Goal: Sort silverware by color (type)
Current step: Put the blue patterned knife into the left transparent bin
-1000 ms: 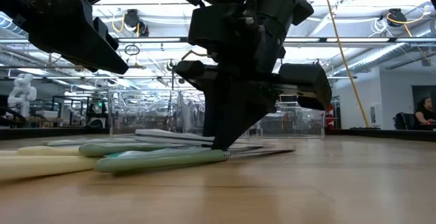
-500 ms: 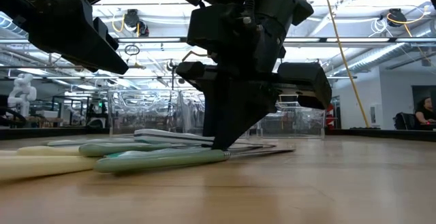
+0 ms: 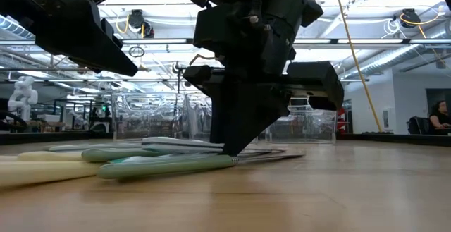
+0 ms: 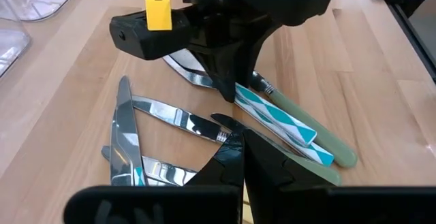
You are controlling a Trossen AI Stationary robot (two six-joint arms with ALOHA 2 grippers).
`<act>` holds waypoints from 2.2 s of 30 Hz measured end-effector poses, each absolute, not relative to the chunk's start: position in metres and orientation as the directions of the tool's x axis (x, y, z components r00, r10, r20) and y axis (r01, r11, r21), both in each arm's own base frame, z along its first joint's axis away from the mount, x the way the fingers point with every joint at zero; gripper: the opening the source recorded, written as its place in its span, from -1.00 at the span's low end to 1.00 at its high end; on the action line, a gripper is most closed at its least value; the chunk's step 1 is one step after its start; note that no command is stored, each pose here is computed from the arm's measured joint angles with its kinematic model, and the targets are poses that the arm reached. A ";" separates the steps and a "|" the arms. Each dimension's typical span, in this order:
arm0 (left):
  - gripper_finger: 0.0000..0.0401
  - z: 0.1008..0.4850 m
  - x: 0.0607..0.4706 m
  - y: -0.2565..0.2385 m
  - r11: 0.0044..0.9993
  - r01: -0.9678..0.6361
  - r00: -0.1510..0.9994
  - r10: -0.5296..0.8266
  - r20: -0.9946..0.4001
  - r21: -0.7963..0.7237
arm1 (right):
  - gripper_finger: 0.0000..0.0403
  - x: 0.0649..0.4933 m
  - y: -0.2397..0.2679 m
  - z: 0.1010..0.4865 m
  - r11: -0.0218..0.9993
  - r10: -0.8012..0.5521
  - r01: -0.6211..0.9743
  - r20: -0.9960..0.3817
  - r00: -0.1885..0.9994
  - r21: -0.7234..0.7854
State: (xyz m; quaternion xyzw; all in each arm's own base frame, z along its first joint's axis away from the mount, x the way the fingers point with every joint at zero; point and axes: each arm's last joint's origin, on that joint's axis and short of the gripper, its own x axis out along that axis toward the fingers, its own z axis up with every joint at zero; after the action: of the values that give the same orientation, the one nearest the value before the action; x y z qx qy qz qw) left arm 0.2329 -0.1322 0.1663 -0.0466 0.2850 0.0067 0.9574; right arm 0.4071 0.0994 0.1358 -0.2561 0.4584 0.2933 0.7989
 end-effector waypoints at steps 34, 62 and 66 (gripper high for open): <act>-0.97 0.166 0.233 -0.132 0.996 -0.037 0.838 -0.012 -0.545 -0.079 | -0.79 0.411 0.101 0.155 0.765 0.220 -0.640 -0.908 0.357 -0.066; -0.97 0.175 0.238 -0.135 0.973 -0.069 0.884 -0.042 -0.465 -0.219 | -0.83 0.376 0.191 0.177 0.849 -0.164 -0.402 -0.893 0.418 -0.344; -0.97 0.177 0.239 -0.136 0.970 -0.063 0.895 -0.049 -0.443 -0.235 | -0.83 0.366 0.209 0.180 0.805 -0.289 -0.339 -0.821 0.492 -0.486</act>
State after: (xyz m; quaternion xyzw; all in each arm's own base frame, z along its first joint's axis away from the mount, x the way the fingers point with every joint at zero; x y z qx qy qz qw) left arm 0.2388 -0.1360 0.1771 -0.1225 0.2289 0.0035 0.9657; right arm 0.3658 0.2087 0.1795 -0.3118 0.5038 0.0157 0.8055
